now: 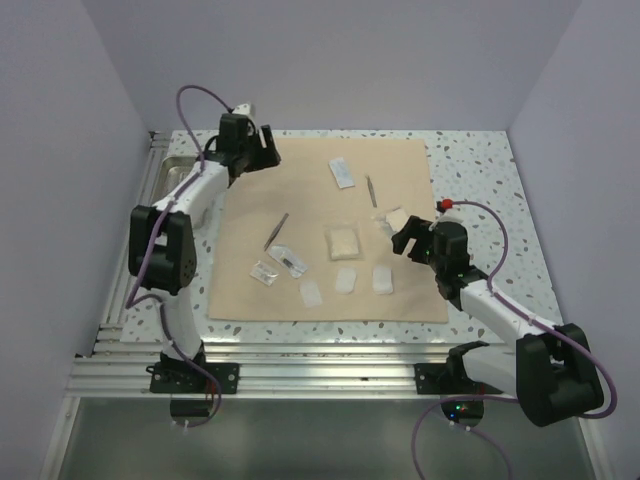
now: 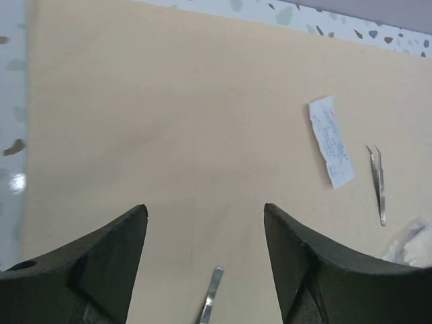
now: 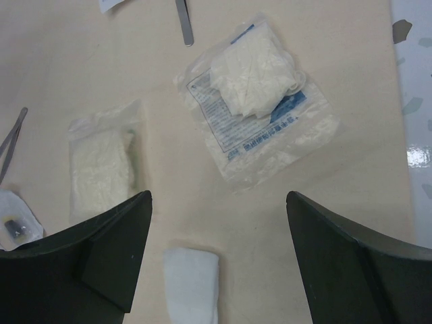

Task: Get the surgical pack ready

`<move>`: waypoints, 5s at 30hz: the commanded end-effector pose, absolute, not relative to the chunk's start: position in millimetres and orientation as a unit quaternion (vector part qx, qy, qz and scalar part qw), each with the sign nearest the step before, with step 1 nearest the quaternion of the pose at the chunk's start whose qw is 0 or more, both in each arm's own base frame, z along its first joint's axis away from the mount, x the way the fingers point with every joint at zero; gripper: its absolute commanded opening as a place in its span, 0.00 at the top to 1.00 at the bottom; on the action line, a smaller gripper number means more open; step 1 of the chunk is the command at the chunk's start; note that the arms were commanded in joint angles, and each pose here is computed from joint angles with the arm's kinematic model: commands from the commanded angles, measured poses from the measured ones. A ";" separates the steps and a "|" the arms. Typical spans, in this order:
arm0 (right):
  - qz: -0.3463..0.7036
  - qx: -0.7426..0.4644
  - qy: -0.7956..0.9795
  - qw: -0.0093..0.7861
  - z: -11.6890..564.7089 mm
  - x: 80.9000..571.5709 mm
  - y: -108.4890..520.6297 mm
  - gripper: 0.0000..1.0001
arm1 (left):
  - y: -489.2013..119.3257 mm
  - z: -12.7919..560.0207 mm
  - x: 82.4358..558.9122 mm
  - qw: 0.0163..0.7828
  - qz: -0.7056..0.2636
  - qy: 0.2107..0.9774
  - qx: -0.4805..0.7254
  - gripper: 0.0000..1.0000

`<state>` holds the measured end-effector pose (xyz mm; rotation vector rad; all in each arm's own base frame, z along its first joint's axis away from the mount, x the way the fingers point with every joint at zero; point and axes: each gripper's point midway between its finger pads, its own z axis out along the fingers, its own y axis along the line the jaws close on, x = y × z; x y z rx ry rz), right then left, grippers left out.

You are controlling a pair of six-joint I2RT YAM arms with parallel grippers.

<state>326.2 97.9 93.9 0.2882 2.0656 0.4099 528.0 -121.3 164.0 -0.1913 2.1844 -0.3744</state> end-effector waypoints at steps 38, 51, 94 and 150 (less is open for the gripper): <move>0.159 0.128 0.825 0.527 152.4 368.4 100.7 0.18 | -345.7 60.7 588.4 0.369 -0.415 0.800 -0.227 0.49; 0.159 0.129 0.821 0.532 151.9 362.5 98.3 0.18 | -345.1 67.4 593.0 0.366 -0.459 0.779 -0.221 1.00; 0.190 0.125 0.826 0.516 122.2 350.1 107.9 0.19 | 103.5 131.3 421.3 0.543 -0.188 0.702 -0.421 1.00; 0.207 0.047 0.848 0.485 107.6 348.8 153.3 0.20 | -147.6 87.8 308.8 0.386 -0.310 0.846 -0.198 0.41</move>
